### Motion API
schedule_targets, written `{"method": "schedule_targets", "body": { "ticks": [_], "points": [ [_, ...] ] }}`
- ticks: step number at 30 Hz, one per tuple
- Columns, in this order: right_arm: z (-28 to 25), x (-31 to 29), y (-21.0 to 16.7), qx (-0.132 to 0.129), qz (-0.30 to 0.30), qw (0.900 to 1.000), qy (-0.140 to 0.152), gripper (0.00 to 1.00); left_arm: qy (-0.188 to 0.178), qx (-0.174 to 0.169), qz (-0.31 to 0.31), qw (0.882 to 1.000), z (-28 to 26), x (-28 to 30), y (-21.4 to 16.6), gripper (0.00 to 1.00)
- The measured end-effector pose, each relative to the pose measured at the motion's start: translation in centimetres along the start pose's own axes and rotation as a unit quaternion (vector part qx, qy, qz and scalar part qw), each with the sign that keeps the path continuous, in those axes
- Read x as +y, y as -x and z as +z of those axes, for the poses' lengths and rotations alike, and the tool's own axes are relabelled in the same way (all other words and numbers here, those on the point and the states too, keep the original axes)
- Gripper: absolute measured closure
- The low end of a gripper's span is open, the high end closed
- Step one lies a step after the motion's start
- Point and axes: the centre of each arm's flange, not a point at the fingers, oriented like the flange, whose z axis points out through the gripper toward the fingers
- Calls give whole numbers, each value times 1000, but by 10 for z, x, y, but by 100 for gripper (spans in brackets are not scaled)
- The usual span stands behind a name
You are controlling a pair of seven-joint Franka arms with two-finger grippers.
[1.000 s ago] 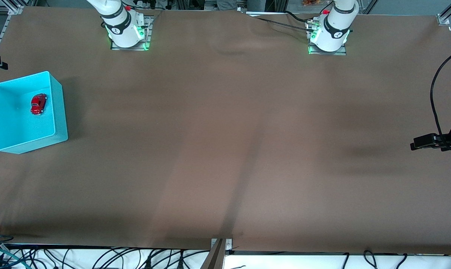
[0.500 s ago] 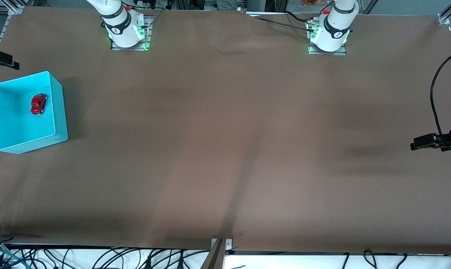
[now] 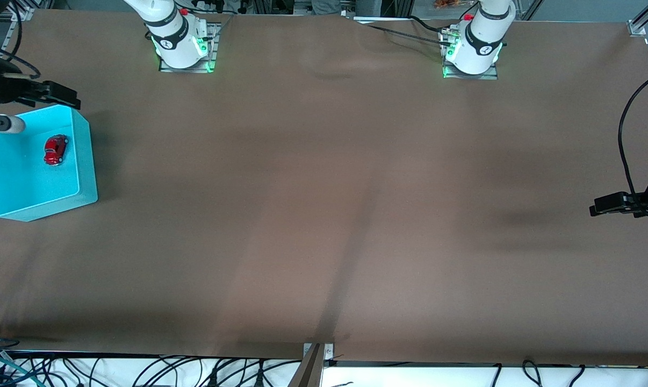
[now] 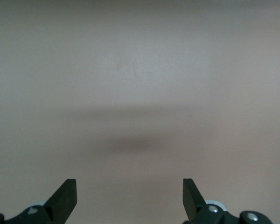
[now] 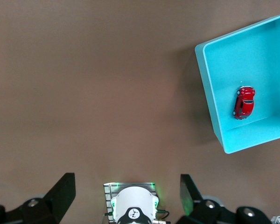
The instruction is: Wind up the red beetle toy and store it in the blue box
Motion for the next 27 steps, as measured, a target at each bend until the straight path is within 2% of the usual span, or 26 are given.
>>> {"method": "schedule_targets", "body": {
  "ticks": [27],
  "points": [
    [1, -14, -1, 1, -5, 1000, -6, 0, 0, 0, 0, 1000, 0, 0, 0, 0]
  ]
}}
